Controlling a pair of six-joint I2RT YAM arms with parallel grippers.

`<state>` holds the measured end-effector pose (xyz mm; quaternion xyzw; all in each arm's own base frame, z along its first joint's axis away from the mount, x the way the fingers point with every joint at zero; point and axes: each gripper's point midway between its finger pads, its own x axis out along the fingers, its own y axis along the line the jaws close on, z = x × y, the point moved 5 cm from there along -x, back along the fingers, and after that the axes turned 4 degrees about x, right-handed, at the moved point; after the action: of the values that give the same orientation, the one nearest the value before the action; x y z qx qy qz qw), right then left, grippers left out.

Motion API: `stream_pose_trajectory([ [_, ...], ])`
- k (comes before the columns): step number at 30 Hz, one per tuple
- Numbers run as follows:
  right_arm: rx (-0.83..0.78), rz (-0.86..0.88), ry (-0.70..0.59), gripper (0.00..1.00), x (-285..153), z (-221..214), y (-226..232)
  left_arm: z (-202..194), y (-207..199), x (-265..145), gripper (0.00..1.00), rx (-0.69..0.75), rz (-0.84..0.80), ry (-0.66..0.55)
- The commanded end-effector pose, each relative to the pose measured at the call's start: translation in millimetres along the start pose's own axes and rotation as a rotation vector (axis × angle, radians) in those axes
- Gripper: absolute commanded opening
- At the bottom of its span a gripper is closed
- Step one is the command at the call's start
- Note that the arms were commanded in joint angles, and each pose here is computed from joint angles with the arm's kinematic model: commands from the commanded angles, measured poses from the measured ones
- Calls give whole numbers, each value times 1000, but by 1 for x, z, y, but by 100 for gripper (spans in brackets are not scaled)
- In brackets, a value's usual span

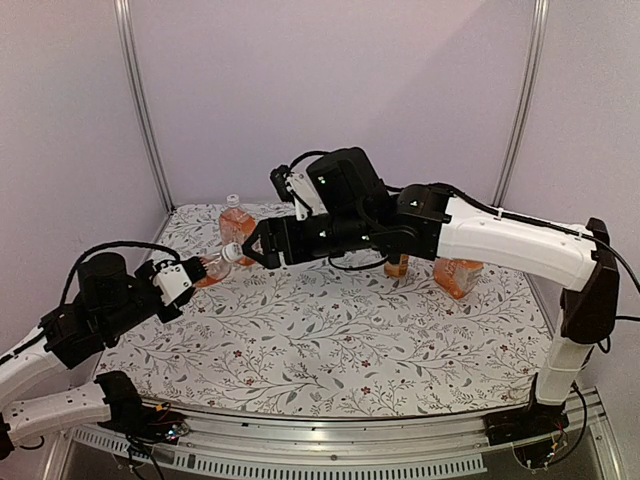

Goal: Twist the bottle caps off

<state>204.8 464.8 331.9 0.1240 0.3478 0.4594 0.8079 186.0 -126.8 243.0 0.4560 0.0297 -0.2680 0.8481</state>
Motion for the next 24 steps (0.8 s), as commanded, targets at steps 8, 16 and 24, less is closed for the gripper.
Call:
stream_pose_trajectory([
  [8, 121, 73, 86, 76, 51, -3, 3, -15, -10, 3, 15, 31, 15, -14],
  [16, 203, 134, 126, 68, 74, -11, 3, -13, -5, 1, 15, 127, 54, -24],
  [24, 233, 157, 129, 36, 79, -12, 3, -10, -2, 1, 15, 145, 63, -37],
])
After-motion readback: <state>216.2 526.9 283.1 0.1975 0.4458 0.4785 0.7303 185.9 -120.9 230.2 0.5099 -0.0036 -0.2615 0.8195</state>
